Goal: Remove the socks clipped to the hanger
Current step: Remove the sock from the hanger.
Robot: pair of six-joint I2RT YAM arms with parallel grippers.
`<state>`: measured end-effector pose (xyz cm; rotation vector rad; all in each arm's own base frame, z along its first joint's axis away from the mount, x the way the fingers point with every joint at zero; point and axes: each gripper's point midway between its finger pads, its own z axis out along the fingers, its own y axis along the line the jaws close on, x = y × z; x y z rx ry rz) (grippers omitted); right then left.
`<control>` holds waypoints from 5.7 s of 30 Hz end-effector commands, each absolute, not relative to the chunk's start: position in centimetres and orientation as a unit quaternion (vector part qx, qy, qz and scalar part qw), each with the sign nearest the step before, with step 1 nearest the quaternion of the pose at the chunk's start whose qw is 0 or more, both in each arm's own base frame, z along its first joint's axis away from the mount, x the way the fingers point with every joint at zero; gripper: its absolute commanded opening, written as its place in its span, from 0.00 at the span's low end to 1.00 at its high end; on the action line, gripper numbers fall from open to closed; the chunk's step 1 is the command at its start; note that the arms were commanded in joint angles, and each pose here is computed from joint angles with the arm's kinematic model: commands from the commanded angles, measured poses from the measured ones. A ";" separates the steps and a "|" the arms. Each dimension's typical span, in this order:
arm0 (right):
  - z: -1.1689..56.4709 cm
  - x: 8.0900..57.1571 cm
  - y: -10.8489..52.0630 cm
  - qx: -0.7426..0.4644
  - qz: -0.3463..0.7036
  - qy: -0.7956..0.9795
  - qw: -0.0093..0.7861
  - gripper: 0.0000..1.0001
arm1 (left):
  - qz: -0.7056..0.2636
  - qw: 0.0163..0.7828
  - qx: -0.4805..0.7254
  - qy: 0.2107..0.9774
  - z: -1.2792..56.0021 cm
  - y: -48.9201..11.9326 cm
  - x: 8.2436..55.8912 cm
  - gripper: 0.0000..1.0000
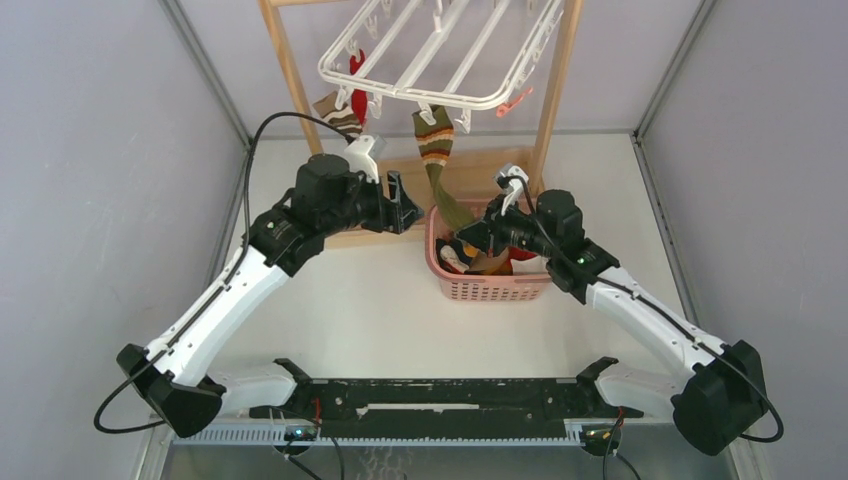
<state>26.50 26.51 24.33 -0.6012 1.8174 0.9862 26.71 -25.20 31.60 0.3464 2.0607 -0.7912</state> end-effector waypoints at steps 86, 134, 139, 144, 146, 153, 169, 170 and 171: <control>28.0 28.2 23.9 -0.134 0.671 0.699 0.205 0.00 | -0.283 0.675 0.117 0.671 38.2 -21.2 35.6 1.00; 25.6 28.5 24.2 -0.128 0.665 0.713 0.181 0.00 | -0.415 0.735 0.199 0.498 44.4 -27.4 37.1 0.95; 25.4 28.5 24.3 -0.128 0.665 0.714 0.178 0.00 | -0.428 0.740 0.200 0.478 45.7 -27.4 36.3 0.95; 25.2 28.5 24.4 -0.128 0.664 0.715 0.176 0.00 | -0.436 0.746 0.202 0.461 47.0 -27.3 35.8 0.94; 25.1 28.5 24.5 -0.127 0.664 0.715 0.175 0.00 | -0.436 0.748 0.204 0.457 47.2 -27.4 35.8 0.94; 24.8 28.5 24.6 -0.125 0.664 0.717 0.170 0.00 | -0.443 0.753 0.205 0.442 48.1 -27.4 35.5 0.89; 24.6 28.1 24.8 -0.125 0.663 0.720 0.162 0.00 | -0.456 0.768 0.191 0.407 49.9 -27.0 34.9 0.75; 24.6 28.1 24.8 -0.125 0.663 0.721 0.162 0.00 | -0.455 0.769 0.191 0.407 49.9 -26.9 34.9 0.74; 24.6 28.1 24.8 -0.124 0.663 0.721 0.162 0.00 | -0.454 0.770 0.188 0.406 50.0 -26.9 34.9 0.74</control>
